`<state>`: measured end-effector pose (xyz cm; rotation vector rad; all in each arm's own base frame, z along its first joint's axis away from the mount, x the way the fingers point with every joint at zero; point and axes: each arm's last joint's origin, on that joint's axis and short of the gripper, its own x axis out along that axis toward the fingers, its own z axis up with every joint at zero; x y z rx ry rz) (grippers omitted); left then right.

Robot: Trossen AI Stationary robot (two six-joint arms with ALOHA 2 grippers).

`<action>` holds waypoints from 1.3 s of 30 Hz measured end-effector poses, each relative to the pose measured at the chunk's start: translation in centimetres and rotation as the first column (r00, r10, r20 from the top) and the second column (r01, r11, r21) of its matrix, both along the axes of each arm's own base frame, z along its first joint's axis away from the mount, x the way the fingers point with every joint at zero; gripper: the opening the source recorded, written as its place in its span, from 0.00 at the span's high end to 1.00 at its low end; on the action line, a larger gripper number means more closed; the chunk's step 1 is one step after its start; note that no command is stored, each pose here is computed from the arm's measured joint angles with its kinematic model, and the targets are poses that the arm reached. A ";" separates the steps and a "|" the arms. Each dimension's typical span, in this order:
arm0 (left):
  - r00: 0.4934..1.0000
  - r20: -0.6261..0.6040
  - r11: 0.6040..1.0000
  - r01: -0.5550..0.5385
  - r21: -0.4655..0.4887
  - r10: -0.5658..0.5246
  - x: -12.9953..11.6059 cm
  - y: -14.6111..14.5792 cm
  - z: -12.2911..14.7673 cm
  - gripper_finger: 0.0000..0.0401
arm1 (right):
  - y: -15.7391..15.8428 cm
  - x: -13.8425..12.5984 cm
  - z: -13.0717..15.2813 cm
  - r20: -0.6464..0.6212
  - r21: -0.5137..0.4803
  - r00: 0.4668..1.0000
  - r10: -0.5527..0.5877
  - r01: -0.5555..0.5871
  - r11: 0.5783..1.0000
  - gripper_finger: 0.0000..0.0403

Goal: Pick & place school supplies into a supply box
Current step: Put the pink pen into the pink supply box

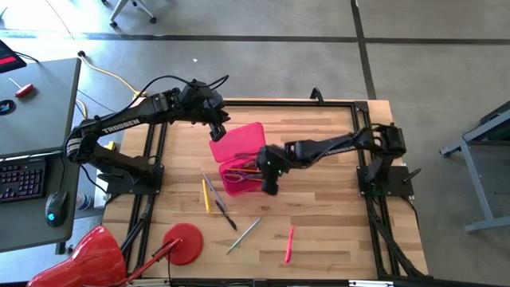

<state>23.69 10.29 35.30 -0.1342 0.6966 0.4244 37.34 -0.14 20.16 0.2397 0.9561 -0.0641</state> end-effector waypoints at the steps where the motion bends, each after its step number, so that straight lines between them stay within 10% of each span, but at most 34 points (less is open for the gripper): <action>1: 1.000 0.001 1.000 0.003 -0.003 -0.003 0.0 0.0 0.0 0.75 | 0.9 -0.1 0.4 0.014 -0.007 0.998 0.066 -0.066 0.998 0.78; 5: 1.000 0.007 1.000 -0.006 -0.016 0.006 0.0 0.0 0.0 0.75 | 4.7 -0.8 1.7 0.070 -0.011 0.938 0.338 -0.338 0.941 0.78; 13: 1.000 0.011 1.000 -0.010 -0.024 0.010 0.0 0.0 0.0 0.75 | 11.2 -3.0 0.9 0.017 -0.053 0.691 0.723 -0.721 0.691 0.80; 39: 0.998 0.049 0.994 -0.020 -0.112 0.025 0.1 -0.2 0.0 0.75 | 13.2 -8.7 -8.3 0.155 -0.196 0.394 0.906 -0.887 0.419 0.94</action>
